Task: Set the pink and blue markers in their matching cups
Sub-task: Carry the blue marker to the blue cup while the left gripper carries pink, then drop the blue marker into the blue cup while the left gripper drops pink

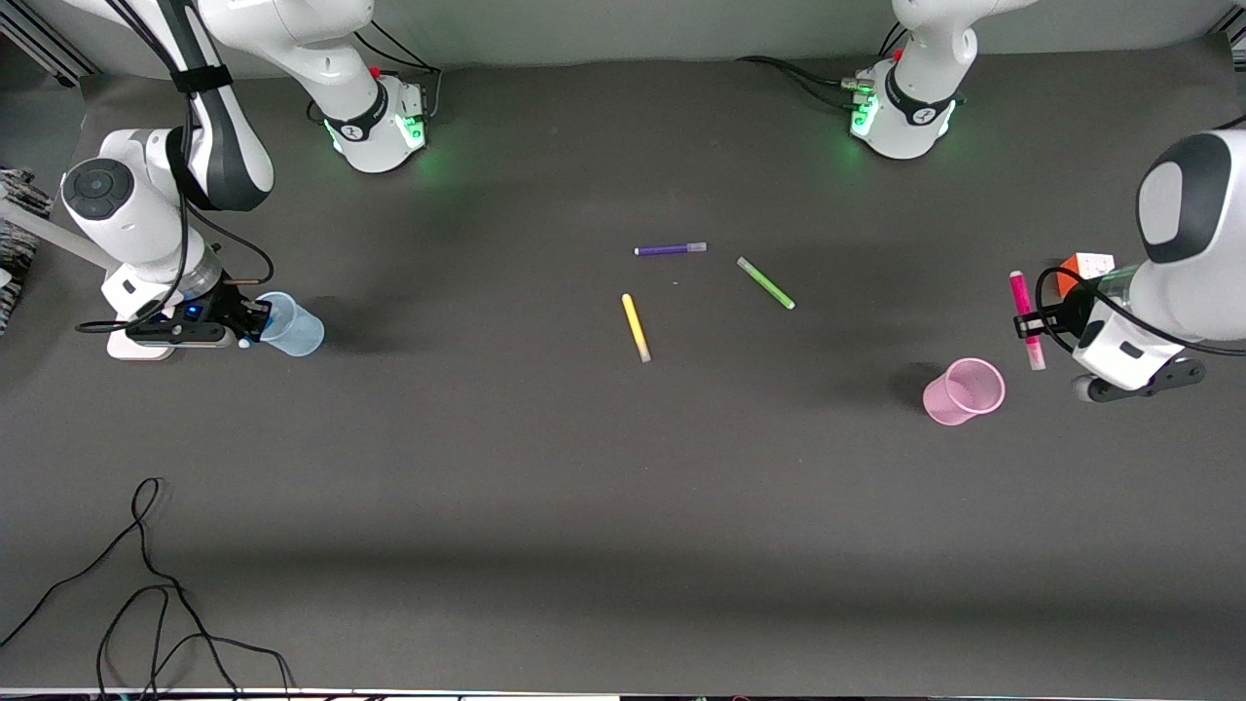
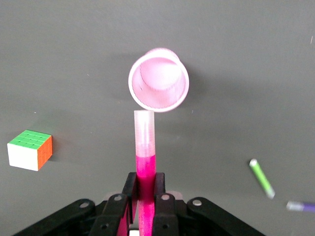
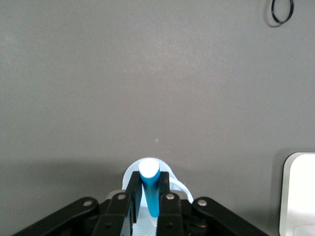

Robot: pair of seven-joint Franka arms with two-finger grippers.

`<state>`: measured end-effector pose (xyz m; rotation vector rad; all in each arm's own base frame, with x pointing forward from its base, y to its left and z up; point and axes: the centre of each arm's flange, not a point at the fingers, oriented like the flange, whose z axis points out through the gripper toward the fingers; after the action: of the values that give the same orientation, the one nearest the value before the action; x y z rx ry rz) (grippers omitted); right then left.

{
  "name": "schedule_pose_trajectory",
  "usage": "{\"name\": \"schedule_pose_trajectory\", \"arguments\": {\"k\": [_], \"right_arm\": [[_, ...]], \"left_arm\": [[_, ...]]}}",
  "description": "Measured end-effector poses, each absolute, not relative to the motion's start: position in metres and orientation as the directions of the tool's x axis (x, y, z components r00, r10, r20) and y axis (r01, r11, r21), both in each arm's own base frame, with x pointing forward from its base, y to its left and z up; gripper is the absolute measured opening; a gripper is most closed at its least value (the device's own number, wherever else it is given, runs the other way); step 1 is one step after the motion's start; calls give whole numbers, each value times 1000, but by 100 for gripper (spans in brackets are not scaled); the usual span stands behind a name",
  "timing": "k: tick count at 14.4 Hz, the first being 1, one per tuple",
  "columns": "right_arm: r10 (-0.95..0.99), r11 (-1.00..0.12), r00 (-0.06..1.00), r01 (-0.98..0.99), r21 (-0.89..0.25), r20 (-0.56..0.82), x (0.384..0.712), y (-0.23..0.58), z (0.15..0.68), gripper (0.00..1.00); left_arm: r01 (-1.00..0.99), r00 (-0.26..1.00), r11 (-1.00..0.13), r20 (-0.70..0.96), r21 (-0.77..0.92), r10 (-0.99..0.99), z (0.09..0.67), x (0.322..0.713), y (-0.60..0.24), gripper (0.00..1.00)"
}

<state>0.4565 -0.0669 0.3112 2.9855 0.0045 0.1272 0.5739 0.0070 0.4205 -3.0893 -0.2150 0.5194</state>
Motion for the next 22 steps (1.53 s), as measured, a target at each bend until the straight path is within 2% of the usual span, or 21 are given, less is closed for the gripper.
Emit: {"name": "schedule_pose_trajectory", "arguments": {"k": [2,5,10,13,16,20,22], "right_arm": [[-3,-989,997,-14,150,73,452,-66,305,19],[-18,-989,997,-28,147,68,449,-66,303,26],[-34,-987,998,-41,154,45,452,-68,309,74],[-46,-986,999,-49,156,22,469,-59,341,100],[-66,-994,998,-68,88,19,496,-22,399,100],[-20,-997,997,-26,77,71,538,21,477,100],[-26,-998,999,-28,62,28,557,34,512,100]], "left_arm": [[72,909,-997,-410,-21,74,401,581,11,18],[30,871,-1000,-491,-1,27,365,599,19,18],[22,838,-1000,-546,22,6,316,622,26,18],[15,821,-999,-571,38,-9,289,629,21,18],[-8,804,-999,-594,42,-32,267,630,8,18],[-22,791,-999,-610,33,-38,253,629,7,18],[-23,794,-999,-607,31,-37,253,631,8,33]]}}
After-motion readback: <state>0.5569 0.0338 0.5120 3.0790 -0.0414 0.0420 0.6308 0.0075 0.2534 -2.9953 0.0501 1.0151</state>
